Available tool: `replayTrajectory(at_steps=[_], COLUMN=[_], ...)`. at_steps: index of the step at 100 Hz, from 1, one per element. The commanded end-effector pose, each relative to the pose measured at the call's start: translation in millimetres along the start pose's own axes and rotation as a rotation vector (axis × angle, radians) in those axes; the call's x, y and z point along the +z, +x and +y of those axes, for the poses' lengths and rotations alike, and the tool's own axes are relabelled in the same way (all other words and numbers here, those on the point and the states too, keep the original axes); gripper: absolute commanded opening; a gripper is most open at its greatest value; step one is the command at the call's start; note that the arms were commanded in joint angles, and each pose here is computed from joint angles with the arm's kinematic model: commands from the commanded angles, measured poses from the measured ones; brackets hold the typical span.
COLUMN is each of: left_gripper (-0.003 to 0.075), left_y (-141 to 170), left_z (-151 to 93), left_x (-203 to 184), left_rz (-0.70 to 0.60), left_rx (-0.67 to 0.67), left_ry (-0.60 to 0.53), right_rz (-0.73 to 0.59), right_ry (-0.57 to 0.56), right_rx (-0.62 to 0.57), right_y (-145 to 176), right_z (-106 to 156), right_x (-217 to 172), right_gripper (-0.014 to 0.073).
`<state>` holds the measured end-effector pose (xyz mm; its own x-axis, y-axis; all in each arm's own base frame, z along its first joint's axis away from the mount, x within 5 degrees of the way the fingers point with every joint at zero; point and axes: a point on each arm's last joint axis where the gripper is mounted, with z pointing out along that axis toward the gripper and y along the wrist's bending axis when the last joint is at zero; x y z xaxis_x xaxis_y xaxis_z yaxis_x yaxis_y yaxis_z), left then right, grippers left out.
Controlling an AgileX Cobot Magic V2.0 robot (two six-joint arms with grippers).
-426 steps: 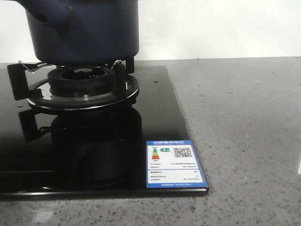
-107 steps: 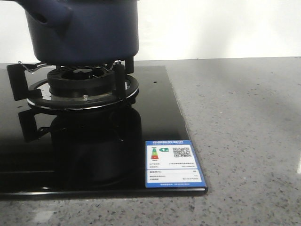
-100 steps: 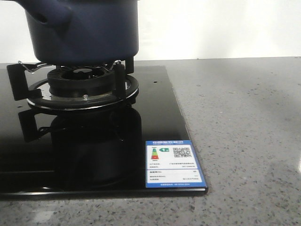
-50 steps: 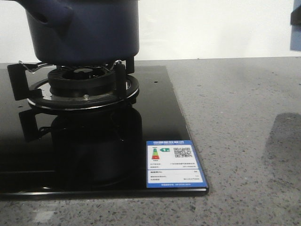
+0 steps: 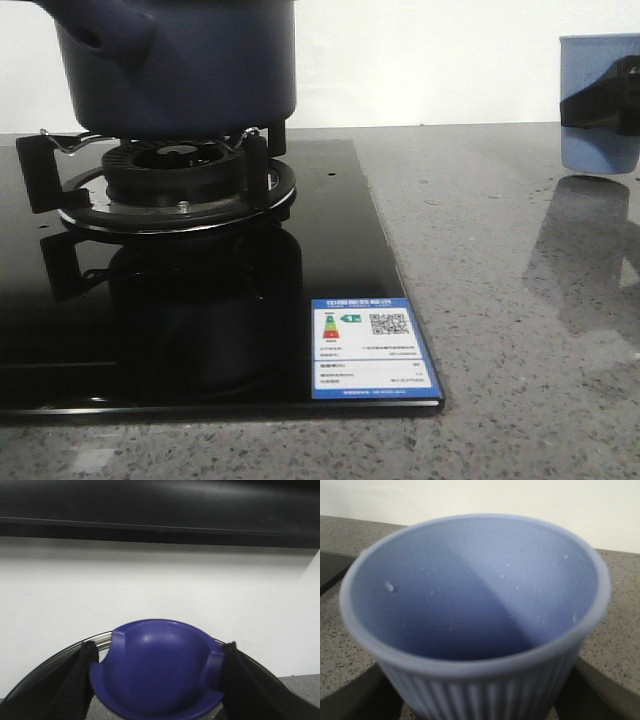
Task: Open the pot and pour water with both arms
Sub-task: 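Carry the cup back and lower it onto the counter with the right gripper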
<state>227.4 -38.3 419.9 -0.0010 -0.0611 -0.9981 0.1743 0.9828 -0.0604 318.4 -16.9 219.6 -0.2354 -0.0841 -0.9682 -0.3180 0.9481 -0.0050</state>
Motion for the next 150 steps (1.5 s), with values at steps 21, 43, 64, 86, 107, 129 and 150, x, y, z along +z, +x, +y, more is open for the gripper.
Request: replayTrajectory(at_steps=[21,43,64,86,107,129,150], left_gripper=[0.0377,0.0377,0.0377,0.0377,0.0377,0.0377,0.0377], left_y=[-27.7,-27.7,-27.7,-27.7,-27.7,-27.7,-27.6], left_z=[1.8,1.8,1.8,1.8,1.8,1.8,0.5], left_x=[-11.0,-11.0,-11.0,-11.0,-11.0,-11.0,-11.0], left_rz=[-0.160,-0.160,-0.160,-0.160,-0.160,-0.160,-0.159], left_rx=[0.001,0.001,0.001,0.001,0.001,0.001,0.000], left_ry=[-0.028,-0.028,-0.028,-0.028,-0.028,-0.028,-0.022], right_rz=[-0.122,-0.090,-0.085,-0.086,-0.064,-0.016,0.080], right_ry=[-0.010,-0.014,-0.014,-0.016,-0.015,-0.039,-0.021], right_rx=[-0.004,0.017,0.026,0.078,0.073,0.064,0.054], right_y=[-19.4,-8.6,-6.8,-7.4,-15.3,-34.4,-38.6], right_z=[-1.7,-3.4,-3.8,-3.7,-0.6,10.4,21.4], right_x=[-2.2,3.9,5.0,4.7,-4.2,-25.8,-59.2], right_gripper=[0.0318,0.0318,0.0353,0.0641,0.0655,0.0655,0.0655])
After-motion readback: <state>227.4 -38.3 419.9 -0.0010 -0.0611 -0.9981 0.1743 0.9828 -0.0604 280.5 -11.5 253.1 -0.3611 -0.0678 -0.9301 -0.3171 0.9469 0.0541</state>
